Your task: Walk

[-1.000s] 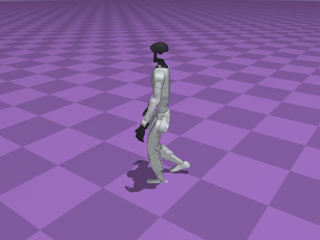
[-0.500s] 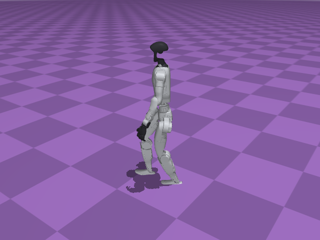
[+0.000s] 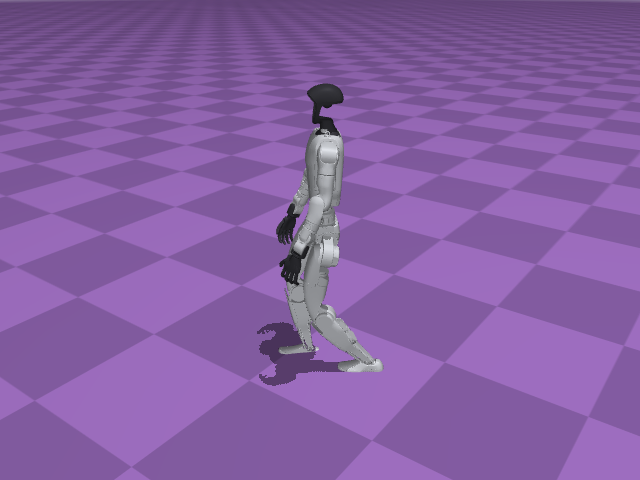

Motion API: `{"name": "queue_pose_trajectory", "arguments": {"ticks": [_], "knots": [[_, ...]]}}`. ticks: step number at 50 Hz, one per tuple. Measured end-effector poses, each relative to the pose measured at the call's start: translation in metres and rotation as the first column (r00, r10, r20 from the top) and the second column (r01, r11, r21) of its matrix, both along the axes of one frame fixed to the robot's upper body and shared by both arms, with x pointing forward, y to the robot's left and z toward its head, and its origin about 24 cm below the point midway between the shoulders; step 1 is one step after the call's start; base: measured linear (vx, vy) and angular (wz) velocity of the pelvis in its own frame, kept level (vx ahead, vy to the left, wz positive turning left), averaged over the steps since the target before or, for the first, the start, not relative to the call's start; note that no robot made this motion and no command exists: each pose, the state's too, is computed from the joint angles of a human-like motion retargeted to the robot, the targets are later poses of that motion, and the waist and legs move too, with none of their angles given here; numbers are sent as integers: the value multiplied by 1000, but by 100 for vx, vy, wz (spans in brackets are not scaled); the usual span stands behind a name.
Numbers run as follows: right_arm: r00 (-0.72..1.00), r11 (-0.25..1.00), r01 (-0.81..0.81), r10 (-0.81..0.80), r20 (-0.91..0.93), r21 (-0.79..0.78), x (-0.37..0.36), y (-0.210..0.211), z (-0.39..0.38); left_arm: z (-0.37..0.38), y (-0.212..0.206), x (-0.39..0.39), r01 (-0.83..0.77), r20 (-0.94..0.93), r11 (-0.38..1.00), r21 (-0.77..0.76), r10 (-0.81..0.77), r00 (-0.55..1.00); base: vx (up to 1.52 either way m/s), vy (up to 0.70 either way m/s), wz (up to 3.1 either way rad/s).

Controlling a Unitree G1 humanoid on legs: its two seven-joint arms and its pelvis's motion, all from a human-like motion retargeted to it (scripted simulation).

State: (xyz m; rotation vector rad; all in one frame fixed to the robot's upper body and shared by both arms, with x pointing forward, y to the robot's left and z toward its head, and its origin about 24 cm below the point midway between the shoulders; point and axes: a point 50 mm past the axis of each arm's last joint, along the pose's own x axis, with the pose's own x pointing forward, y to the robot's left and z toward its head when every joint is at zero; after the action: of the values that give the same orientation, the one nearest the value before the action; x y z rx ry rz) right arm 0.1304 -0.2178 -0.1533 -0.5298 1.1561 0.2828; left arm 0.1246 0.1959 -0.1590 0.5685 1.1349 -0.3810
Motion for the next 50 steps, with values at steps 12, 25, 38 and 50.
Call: {"name": "queue_pose_trajectory", "arguments": {"ticks": [12,25,38,50], "knots": [[1000,1000,-8,8,-21,-7,-4,0,-2,2,-5,7,26,25,1000,-7,-26,999,4,-2,7],[999,1000,-23,23,-24,-14,-2,-1,-1,5,-11,17,86,53,996,-7,-86,995,0,0,0],[1000,1000,-15,15,-18,-12,1,0,0,6,-15,21,103,70,995,-12,-102,992,-3,1,4],[998,1000,15,-15,-60,1,-12,1,-5,10,-17,29,110,114,994,-18,-107,988,-7,2,5]]}}
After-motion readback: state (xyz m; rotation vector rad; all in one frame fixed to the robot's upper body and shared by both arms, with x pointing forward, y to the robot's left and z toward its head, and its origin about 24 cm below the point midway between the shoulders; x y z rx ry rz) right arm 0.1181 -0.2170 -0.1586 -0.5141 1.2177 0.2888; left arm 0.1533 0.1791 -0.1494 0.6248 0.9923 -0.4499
